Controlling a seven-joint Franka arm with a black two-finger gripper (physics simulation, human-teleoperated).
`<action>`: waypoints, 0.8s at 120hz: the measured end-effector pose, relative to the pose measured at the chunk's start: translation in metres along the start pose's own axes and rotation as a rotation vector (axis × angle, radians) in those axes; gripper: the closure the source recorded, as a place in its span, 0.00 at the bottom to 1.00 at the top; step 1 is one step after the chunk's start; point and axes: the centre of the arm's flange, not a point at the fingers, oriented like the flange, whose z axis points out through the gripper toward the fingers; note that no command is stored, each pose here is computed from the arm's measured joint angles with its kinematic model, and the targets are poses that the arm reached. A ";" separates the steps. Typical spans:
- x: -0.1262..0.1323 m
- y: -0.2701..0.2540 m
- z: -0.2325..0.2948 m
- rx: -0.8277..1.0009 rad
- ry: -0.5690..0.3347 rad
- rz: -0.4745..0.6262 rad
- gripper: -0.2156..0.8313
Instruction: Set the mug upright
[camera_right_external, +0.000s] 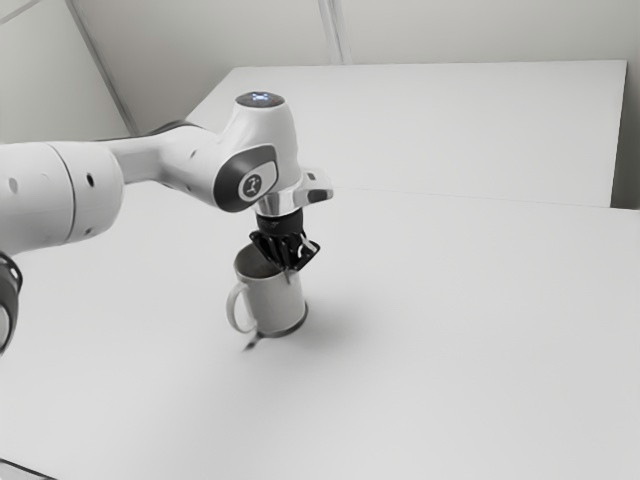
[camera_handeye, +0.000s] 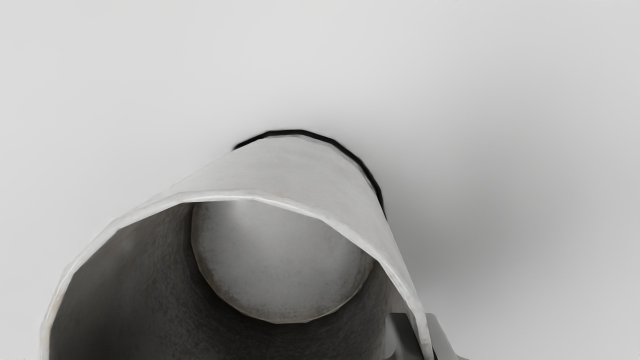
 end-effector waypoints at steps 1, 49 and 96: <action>0.000 0.000 0.000 0.000 0.000 -0.001 0.95; 0.001 0.003 -0.004 -0.022 0.018 -0.054 0.64; 0.001 0.000 -0.091 -0.046 0.163 -0.046 0.28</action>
